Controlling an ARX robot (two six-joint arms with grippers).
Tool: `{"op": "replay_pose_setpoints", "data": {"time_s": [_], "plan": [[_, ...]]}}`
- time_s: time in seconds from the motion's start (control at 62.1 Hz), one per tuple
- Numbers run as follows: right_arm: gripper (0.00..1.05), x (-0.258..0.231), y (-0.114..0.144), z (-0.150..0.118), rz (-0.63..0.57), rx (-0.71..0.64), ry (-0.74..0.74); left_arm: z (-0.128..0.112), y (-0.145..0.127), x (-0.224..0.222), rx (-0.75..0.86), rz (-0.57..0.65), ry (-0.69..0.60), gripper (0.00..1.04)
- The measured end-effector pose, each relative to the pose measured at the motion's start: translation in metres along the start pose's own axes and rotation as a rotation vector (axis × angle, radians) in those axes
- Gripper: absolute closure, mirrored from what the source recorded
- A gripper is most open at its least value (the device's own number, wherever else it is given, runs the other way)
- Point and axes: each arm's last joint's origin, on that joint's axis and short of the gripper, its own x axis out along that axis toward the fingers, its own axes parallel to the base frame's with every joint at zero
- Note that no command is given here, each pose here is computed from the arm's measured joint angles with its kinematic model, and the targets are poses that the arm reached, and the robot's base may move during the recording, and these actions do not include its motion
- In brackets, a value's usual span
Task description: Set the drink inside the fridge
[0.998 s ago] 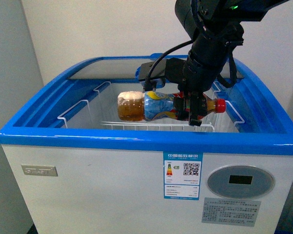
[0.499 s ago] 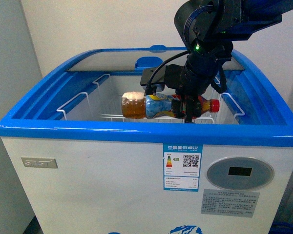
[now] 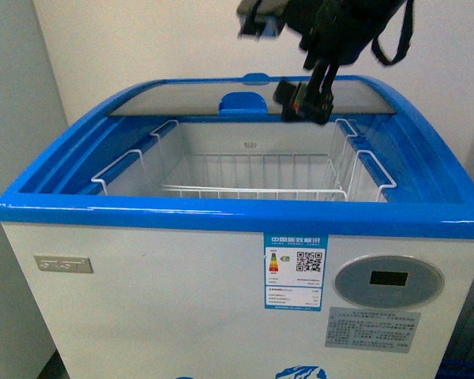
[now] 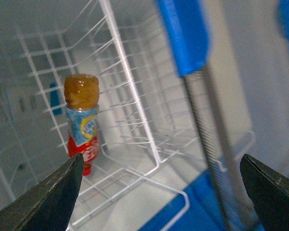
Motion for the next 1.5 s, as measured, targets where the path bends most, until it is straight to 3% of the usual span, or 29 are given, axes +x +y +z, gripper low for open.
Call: {"op": "replay_pose_setpoints", "data": {"time_s": [0.129,0.258,0.451,0.579,0.708,0.966,1.078,1.497], "plan": [[0.08,-0.058,-0.016,0.001,-0.154,0.194,-0.082,0.002,0.000,-0.004,0.000,-0.001,-0.027,1.02],[0.08,-0.117,-0.011,-0.013,-0.243,0.404,-0.137,0.002,0.000,-0.004,0.000,-0.001,-0.031,1.02],[0.08,-0.226,0.035,-0.067,-0.313,0.715,-0.128,0.002,0.000,-0.004,0.000,-0.001,-0.030,1.02],[0.27,-0.265,0.070,-0.095,-0.504,0.898,-0.379,0.002,0.000,-0.004,0.000,-0.001,-0.029,1.02],[0.46,-0.269,0.100,-0.118,-0.550,0.942,-0.485,0.002,0.000,-0.004,0.000,-0.001,-0.029,1.02],[0.85,-0.233,0.156,-0.164,-0.484,0.978,-0.389,0.002,0.000,-0.004,0.000,-0.001,-0.029,1.02],[1.02,-0.235,0.167,-0.179,-0.488,0.974,-0.414,0.002,0.000,-0.004,0.000,-0.001,-0.029,1.02],[1.02,-0.228,0.210,-0.206,-0.493,0.981,-0.407,0.002,0.000,-0.004,0.000,-0.001,-0.029,1.02]]}}
